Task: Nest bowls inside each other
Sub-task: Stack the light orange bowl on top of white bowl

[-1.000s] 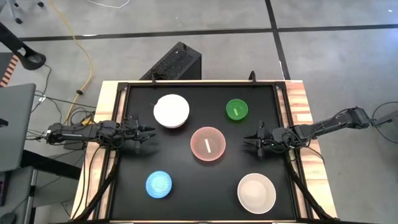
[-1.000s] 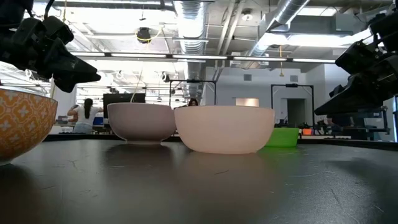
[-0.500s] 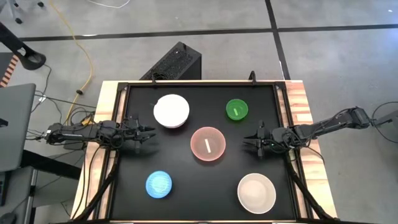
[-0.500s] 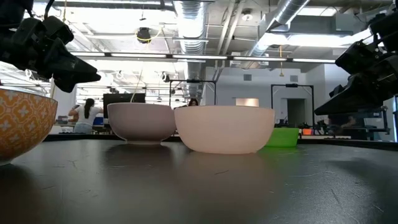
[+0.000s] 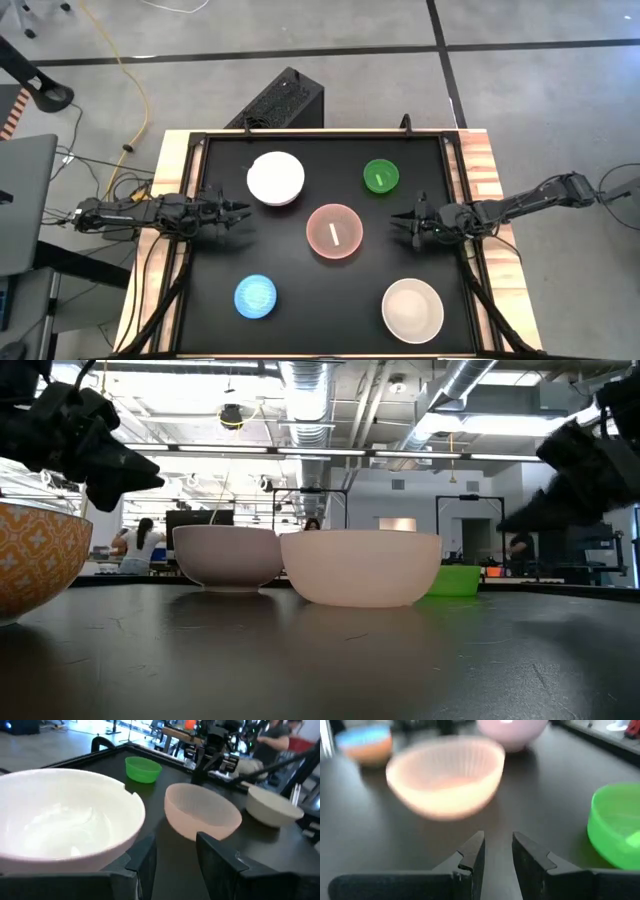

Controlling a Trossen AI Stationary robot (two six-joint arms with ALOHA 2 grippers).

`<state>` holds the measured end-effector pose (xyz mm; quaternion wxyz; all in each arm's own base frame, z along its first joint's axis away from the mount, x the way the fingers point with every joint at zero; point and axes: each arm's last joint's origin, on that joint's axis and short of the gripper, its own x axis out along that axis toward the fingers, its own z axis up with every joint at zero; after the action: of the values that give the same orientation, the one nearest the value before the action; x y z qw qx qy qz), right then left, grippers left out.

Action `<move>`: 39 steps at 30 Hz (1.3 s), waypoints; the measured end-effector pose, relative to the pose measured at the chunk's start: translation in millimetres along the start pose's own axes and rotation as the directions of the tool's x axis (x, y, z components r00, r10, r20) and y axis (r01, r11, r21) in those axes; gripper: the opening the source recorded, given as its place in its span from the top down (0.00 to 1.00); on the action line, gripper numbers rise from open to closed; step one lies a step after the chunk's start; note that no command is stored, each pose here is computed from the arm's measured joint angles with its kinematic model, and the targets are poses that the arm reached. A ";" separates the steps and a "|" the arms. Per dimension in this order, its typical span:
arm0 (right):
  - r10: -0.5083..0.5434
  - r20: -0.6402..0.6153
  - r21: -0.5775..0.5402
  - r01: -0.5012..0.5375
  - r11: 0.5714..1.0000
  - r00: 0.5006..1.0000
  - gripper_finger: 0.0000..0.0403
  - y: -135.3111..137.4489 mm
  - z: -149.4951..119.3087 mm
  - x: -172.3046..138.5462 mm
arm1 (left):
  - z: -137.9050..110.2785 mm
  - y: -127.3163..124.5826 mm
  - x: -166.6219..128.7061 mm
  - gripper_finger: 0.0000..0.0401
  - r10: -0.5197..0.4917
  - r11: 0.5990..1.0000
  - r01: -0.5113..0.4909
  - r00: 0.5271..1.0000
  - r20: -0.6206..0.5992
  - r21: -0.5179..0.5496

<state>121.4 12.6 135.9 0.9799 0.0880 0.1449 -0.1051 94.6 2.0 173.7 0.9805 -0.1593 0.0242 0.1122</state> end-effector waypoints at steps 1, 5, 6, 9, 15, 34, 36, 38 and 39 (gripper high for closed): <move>0.007 0.027 0.046 -0.008 0.999 1.000 0.71 0.7 2.7 -0.1 | 1.4 -0.3 0.0 0.68 0.000 1.000 0.000 1.000 0.015 -0.010; 0.034 0.154 0.188 -0.063 0.980 0.988 0.71 3.7 15.5 -1.3 | 7.2 -1.7 -0.3 0.68 0.000 1.000 -0.002 0.997 0.077 0.024; 0.043 0.182 0.208 -0.081 0.975 0.982 0.71 4.4 18.6 -1.8 | 8.8 -2.2 -0.4 0.68 -0.006 0.999 0.002 0.996 0.094 0.036; 0.018 0.223 0.225 -0.070 0.972 0.975 0.71 4.0 26.7 -2.5 | 15.0 -4.4 -1.2 0.68 -0.034 0.998 0.025 0.987 0.154 0.057; -0.068 0.301 0.373 -0.052 0.926 0.951 0.71 -2.5 50.8 -3.7 | 19.9 -5.9 -2.2 0.68 -0.049 0.990 0.022 0.978 0.201 0.137; -0.087 -0.250 0.361 0.177 0.916 0.964 0.69 40.0 155.4 57.7 | 35.9 -10.3 -9.5 0.68 -0.027 0.952 0.019 0.999 0.021 0.305; -0.118 -0.345 0.323 0.236 0.916 0.931 0.66 44.7 159.9 70.6 | 35.9 -10.6 -8.8 0.68 -0.029 0.952 0.022 0.999 0.018 0.305; -0.142 -0.412 0.275 0.272 0.922 0.900 0.61 50.3 166.3 85.7 | 36.3 -11.0 -8.1 0.68 -0.032 0.951 0.025 0.999 0.019 0.309; -0.154 -0.435 0.244 0.281 0.928 0.887 0.59 52.7 171.0 93.0 | 36.1 -11.2 -7.6 0.68 -0.034 0.950 0.027 0.999 0.016 0.312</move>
<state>266.1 11.8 276.4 0.8847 0.2386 0.3376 -0.2157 90.2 1.5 212.0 0.9952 -0.0018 0.0289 0.0936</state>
